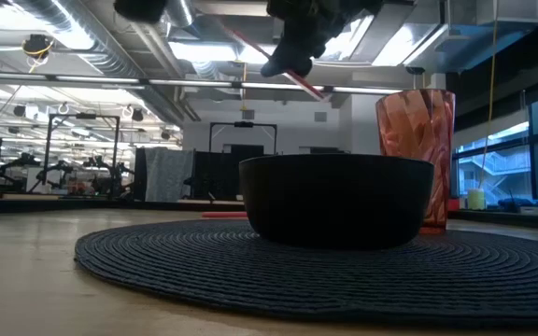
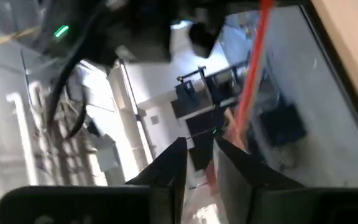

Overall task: Pick & Place Utensil
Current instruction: Put the orange straw into the brown cup

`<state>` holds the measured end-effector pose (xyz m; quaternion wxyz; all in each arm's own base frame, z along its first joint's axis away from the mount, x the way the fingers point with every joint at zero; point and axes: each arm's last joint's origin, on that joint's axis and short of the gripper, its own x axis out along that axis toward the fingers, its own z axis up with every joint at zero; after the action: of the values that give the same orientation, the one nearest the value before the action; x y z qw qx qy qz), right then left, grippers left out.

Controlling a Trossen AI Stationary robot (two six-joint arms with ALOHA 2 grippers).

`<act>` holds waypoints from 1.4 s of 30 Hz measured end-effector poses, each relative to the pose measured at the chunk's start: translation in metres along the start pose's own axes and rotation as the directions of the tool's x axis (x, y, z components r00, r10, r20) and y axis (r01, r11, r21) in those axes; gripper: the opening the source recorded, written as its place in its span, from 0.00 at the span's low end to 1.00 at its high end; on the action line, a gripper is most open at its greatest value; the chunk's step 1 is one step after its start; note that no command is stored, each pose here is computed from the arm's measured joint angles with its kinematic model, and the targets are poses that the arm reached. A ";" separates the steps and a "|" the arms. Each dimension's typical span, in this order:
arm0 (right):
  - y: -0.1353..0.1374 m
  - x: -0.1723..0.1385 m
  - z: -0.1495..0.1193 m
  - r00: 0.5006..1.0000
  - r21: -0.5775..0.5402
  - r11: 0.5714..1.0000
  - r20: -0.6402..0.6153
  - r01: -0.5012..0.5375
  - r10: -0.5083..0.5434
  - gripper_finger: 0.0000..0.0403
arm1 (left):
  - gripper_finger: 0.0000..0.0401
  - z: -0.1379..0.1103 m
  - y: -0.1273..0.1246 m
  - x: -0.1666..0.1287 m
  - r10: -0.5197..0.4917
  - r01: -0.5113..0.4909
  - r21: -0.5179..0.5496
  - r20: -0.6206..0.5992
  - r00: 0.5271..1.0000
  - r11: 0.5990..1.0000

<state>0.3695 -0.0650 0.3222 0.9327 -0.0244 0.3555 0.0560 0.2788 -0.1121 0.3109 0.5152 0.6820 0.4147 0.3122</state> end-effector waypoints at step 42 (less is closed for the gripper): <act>0.051 -0.123 -0.126 0.761 -0.064 0.991 0.647 0.115 -0.047 0.00 | 0.00 -0.068 0.041 0.010 0.202 0.796 -0.398 0.917 0.343 0.456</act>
<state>0.1885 -0.0361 0.3100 0.9970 -0.0658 0.0097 0.0384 0.2352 -0.0786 0.3690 0.9554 0.2867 0.0093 -0.0698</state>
